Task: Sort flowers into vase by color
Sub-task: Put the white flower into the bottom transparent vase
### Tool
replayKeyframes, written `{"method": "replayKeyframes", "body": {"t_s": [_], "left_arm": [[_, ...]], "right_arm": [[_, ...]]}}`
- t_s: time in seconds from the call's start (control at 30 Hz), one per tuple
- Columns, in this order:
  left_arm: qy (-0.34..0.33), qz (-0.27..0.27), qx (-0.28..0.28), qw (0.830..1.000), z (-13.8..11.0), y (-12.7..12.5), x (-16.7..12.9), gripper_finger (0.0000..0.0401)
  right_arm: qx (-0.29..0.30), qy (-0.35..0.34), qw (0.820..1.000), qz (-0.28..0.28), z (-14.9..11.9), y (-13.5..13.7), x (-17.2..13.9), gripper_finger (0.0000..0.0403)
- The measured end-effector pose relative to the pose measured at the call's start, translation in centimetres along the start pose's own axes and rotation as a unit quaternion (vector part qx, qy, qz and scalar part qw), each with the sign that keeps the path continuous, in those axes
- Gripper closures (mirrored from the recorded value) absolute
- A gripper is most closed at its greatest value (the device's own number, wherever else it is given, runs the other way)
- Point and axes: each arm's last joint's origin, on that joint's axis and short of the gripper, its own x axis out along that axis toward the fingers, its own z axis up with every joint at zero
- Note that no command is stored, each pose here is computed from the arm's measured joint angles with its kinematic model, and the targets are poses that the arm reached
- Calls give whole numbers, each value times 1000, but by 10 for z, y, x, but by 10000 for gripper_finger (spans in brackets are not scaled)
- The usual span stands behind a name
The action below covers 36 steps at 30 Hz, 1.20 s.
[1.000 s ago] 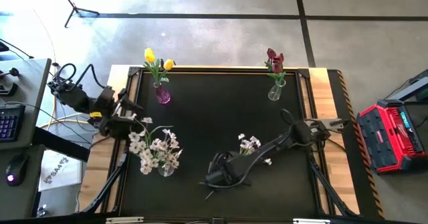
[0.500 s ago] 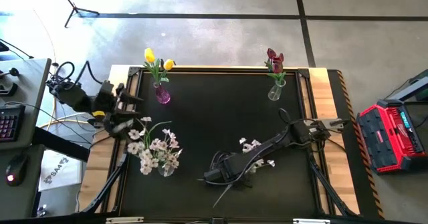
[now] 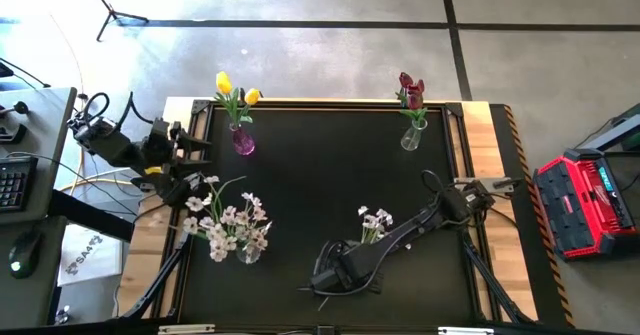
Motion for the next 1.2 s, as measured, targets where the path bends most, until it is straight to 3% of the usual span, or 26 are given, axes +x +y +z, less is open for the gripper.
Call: {"method": "replayKeyframes", "body": {"t_s": [0.27,0.43,0.6,0.9,1.1,1.2], "left_arm": [[11,1,19,1000,-1,-5,6,117],[4,32,67,997,-2,-8,11,117],[3,51,76,996,-4,-10,15,117],[-2,88,63,994,-11,-11,23,117],[-10,114,67,991,-14,-9,25,117],[-13,122,95,988,-14,-9,25,117]], "right_arm": [[-22,22,999,15,-19,-8,-14,274],[-32,23,999,-23,-31,-27,-13,274],[-37,26,998,-48,-39,-38,-7,274],[-27,-33,995,-88,-25,-29,29,274],[-71,-67,993,-67,-16,-20,36,274],[-107,-84,988,-70,-9,-17,37,274]]}}
